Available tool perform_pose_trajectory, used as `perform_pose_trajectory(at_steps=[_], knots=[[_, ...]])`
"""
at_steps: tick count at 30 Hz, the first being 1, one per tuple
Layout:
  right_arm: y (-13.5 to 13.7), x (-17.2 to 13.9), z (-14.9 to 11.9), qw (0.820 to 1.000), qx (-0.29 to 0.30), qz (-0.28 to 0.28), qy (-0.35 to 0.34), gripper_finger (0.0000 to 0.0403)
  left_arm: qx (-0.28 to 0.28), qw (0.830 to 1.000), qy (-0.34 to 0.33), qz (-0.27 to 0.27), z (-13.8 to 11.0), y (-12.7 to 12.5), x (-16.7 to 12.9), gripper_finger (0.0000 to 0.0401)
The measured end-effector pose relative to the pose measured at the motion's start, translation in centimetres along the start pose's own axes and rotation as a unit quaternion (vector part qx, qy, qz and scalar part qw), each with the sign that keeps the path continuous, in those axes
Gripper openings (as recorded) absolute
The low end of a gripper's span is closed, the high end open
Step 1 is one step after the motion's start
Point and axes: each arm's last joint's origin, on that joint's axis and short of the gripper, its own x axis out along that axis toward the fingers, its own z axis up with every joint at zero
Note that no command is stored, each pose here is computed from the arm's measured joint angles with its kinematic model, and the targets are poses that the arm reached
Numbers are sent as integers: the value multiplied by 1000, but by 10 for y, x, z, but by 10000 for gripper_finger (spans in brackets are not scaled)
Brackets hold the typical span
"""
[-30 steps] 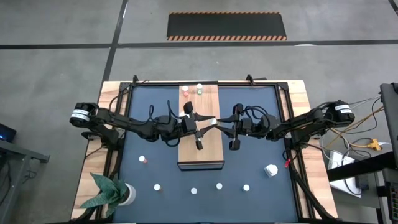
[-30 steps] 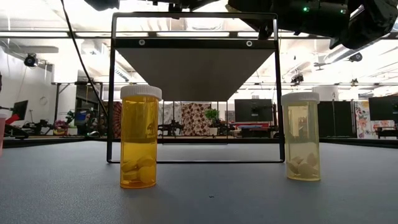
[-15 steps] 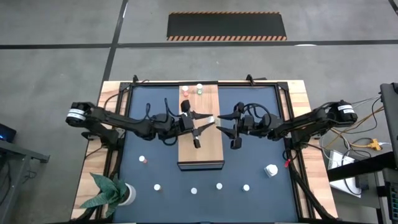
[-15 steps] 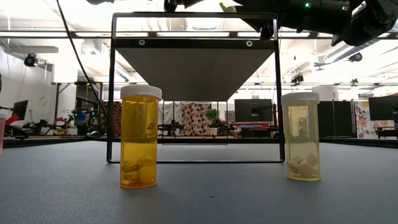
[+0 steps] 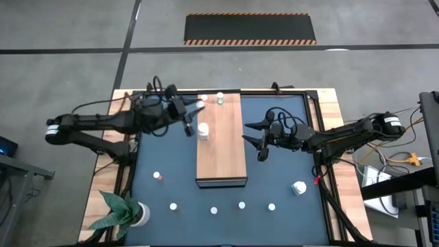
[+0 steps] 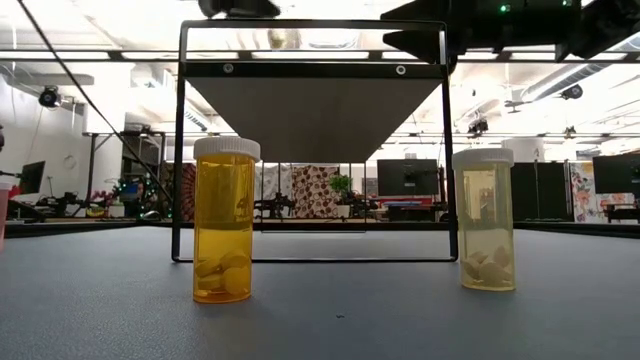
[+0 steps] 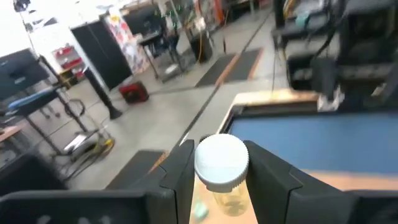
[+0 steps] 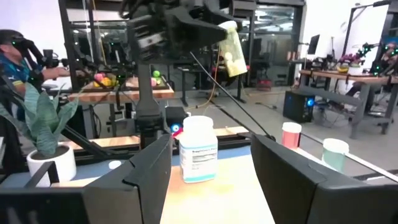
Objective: Pick and place medicine bottles onto shelf by color
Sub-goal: Put the yellow pill bottle on the shelf
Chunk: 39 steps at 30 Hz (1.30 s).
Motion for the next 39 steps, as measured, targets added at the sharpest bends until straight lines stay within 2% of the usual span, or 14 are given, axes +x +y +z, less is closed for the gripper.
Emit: perform_pose_trajectory(at_steps=[4,7,10,13,21,25,35,39], knots=[[0,0,-2,1000,1,0,7,210,39,997,58,-14,-16,14,0,103],[1,1,-5,1000,1,1,14,210,38,996,77,-26,-27,21,7,103],[1,2,-7,1000,4,1,19,210,37,994,88,-60,-37,21,18,103],[1,2,-8,1000,3,1,24,210,38,991,104,-70,-45,19,28,103],[1,2,-10,1000,1,1,31,210,42,988,128,-81,-58,10,49,103],[1,2,-10,999,2,1,36,210,24,986,141,-82,-62,8,51,103],[1,2,-12,999,5,1,42,210,22,984,156,-78,-67,10,53,103],[1,2,-12,999,6,1,42,210,43,984,155,-74,-67,15,52,103]])
